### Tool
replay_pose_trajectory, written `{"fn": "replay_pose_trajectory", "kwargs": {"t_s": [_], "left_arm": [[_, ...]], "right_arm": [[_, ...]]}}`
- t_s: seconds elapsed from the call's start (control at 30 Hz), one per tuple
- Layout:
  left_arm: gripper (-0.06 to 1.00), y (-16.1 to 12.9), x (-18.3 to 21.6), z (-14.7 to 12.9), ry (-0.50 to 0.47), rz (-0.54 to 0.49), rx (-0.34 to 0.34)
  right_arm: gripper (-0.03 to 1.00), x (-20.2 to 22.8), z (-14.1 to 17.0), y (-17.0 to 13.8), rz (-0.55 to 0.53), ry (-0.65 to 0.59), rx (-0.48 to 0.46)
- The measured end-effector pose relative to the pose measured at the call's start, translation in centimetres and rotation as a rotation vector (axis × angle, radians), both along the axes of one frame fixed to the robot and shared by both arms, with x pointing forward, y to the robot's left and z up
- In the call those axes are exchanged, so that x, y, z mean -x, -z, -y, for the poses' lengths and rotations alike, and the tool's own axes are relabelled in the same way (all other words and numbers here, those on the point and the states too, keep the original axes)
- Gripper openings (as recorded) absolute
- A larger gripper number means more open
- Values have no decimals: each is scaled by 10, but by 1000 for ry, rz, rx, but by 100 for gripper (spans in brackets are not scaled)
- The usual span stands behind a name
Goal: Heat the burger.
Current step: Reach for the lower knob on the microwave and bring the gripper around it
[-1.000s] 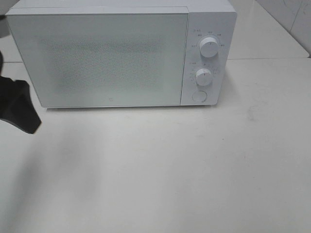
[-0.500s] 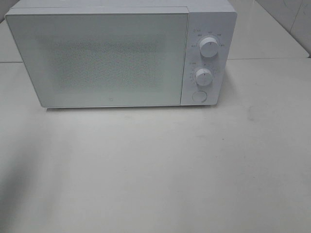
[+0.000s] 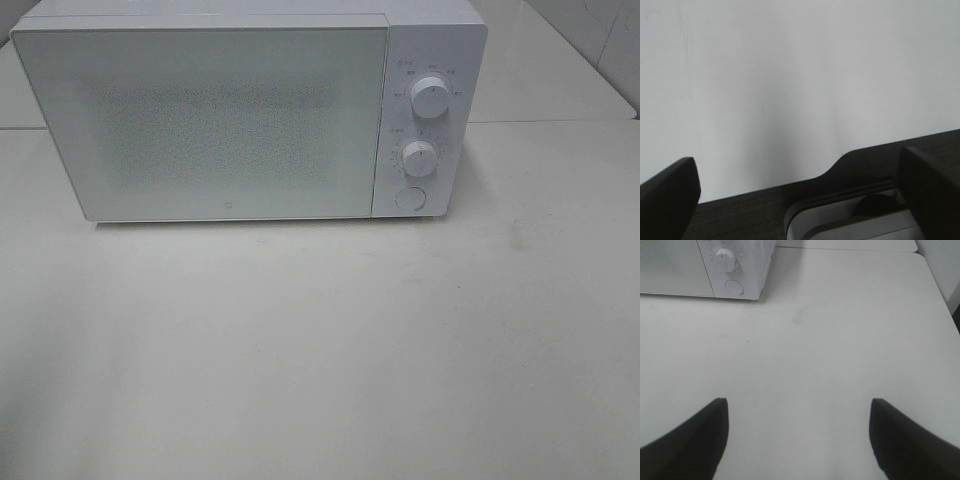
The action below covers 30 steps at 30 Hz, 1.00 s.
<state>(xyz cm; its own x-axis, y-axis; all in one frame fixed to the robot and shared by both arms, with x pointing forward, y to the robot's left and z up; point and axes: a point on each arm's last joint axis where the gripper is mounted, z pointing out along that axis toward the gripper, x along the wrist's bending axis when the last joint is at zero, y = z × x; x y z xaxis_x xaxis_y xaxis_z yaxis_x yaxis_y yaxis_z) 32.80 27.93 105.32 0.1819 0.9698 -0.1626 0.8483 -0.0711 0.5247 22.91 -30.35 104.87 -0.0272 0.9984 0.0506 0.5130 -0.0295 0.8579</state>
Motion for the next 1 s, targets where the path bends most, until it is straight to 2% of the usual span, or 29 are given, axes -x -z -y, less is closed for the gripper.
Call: {"fn": "replay_pose_trajectory", "kwargs": {"t_s": [0.1, 0.17, 0.3, 0.37, 0.5, 0.57, 0.67, 0.73, 1.0], "left_arm": [[99, 4, 14, -1, -1, 49, -10], [99, 5, 28, -2, -5, 128, -13], [99, 6, 37, -3, -11, 191, -16], [99, 4, 47, -4, -16, 261, -21], [99, 2, 53, -4, -21, 304, -25], [99, 0, 67, -5, -29, 394, -30], [99, -1, 70, -6, -31, 412, -34], [99, -1, 83, -8, -39, 494, -53], [99, -1, 95, -9, -45, 576, -58]], "right_arm": [[75, 0, 0, 0, 0, 0, 0], [75, 0, 0, 0, 0, 0, 0], [75, 0, 0, 0, 0, 0, 0], [75, 0, 0, 0, 0, 0, 0], [75, 0, 0, 0, 0, 0, 0], [75, 0, 0, 0, 0, 0, 0], [75, 0, 0, 0, 0, 0, 0], [75, 0, 0, 0, 0, 0, 0], [75, 0, 0, 0, 0, 0, 0]]}}
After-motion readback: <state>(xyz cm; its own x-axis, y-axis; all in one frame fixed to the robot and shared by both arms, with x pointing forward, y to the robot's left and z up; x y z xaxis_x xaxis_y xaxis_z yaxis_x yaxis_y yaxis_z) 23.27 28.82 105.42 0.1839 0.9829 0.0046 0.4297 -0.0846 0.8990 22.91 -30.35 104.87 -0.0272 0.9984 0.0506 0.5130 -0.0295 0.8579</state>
